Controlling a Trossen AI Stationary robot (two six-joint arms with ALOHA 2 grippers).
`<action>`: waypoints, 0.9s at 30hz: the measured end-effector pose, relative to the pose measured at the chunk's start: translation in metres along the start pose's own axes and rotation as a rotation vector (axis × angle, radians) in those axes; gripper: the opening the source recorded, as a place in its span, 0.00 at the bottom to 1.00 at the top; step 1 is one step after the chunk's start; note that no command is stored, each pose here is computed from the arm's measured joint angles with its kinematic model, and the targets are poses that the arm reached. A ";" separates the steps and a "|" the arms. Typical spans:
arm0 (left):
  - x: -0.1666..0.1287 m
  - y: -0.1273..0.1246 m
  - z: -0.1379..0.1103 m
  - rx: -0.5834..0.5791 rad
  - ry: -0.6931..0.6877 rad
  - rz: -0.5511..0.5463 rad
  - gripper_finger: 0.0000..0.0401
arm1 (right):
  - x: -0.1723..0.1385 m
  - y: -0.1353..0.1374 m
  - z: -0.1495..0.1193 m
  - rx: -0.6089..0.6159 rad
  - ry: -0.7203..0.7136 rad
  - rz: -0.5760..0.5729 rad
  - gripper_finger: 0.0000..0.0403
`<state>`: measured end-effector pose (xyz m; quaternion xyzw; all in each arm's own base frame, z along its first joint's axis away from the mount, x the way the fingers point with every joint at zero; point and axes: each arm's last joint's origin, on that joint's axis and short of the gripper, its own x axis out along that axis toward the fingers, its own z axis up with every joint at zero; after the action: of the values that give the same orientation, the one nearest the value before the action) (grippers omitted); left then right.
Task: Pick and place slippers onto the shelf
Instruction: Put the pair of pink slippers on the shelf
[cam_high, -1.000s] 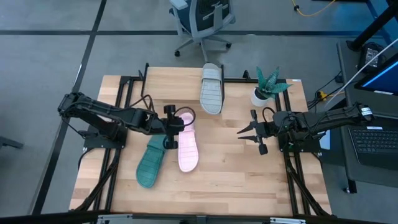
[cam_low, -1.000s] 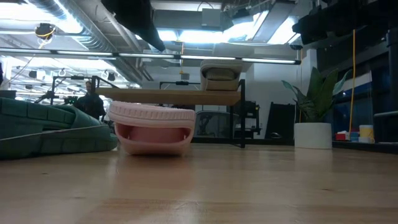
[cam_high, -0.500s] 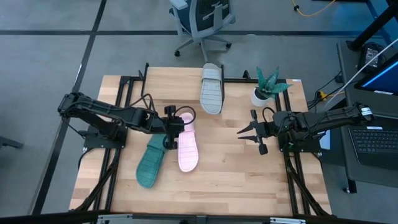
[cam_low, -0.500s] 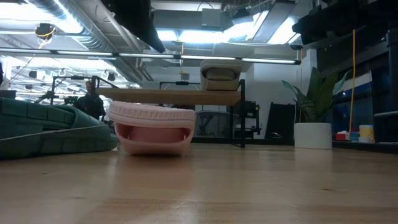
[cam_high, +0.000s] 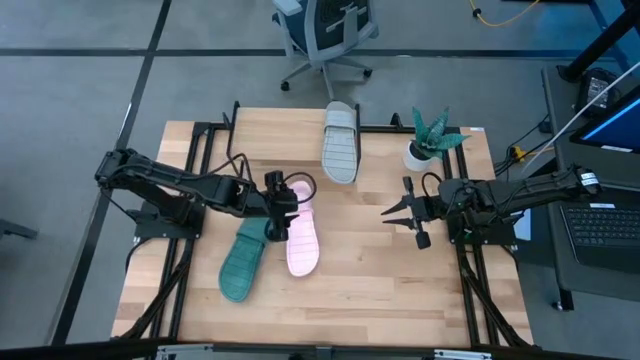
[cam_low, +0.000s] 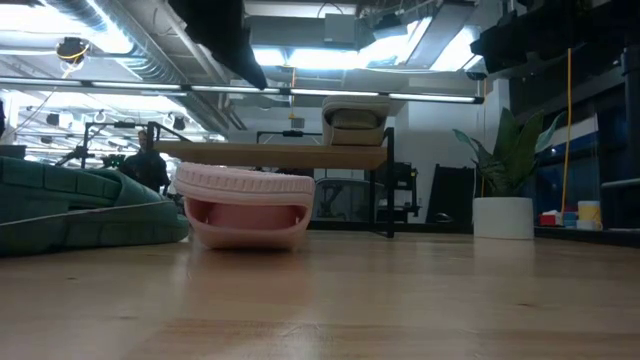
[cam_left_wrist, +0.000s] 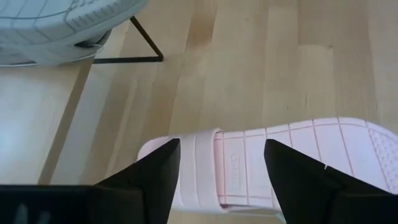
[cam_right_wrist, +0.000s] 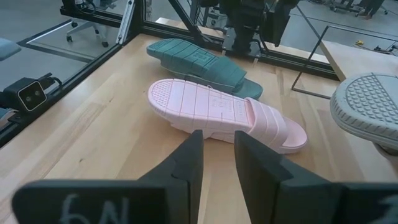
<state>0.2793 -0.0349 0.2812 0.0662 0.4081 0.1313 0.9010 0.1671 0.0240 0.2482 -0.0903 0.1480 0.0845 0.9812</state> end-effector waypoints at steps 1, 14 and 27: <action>0.001 0.000 0.000 0.001 0.004 0.000 0.56 | 0.000 0.000 0.000 0.000 0.000 0.000 0.23; 0.020 -0.005 -0.003 0.019 0.050 0.081 0.57 | 0.000 0.000 -0.003 0.004 0.029 0.004 0.23; 0.059 -0.008 -0.012 0.009 0.162 0.160 0.57 | 0.000 0.000 -0.003 0.003 0.029 0.004 0.23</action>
<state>0.3093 -0.0258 0.2292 0.0915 0.4737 0.2057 0.8514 0.1662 0.0238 0.2454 -0.0898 0.1628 0.0850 0.9789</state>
